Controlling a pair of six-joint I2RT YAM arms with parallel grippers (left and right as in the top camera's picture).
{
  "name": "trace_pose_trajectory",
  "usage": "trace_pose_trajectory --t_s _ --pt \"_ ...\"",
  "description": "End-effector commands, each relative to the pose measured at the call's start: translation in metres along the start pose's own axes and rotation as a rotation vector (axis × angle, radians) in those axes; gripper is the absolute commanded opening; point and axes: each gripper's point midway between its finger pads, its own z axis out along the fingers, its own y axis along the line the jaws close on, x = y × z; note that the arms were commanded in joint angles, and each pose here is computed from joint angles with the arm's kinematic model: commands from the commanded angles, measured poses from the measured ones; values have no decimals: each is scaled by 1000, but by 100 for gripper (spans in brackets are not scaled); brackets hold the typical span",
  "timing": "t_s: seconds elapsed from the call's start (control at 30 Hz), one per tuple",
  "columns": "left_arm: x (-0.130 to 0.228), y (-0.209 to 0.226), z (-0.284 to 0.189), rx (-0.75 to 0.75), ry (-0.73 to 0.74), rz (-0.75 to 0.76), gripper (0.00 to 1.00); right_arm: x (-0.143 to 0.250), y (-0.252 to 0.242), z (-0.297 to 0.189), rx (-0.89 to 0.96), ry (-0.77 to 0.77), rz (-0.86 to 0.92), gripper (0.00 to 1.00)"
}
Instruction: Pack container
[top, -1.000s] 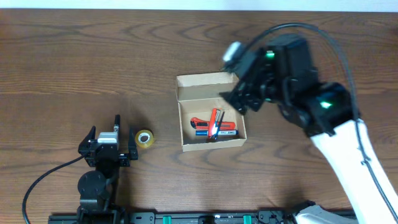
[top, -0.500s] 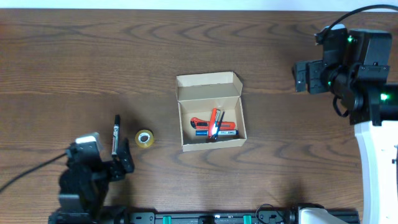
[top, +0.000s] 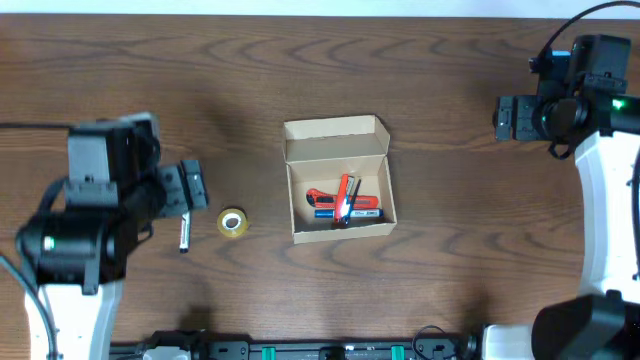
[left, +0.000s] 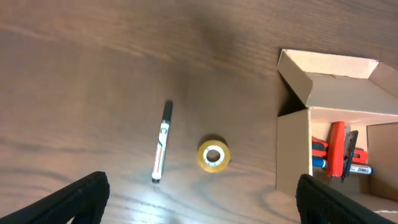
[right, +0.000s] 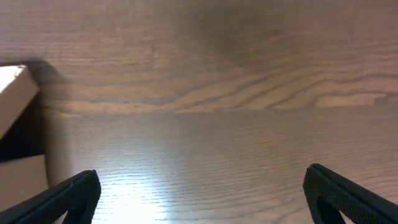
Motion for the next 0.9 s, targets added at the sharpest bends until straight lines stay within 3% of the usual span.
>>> trace_pose_trajectory --t_s 0.0,0.17,0.47,0.63,0.87 --pt "-2 2 17 -23 78 49 95 2 0 14 -34 31 21 99" --pt "26 4 67 -55 332 16 95 1 0 20 -36 35 14 99" --pt "55 -20 115 79 533 -22 95 0 0 20 -37 34 14 99" --pt "64 -16 127 67 592 28 95 0 0 20 -37 34 14 99" --pt "87 -22 145 1 565 118 95 1 1 20 -40 36 14 99"
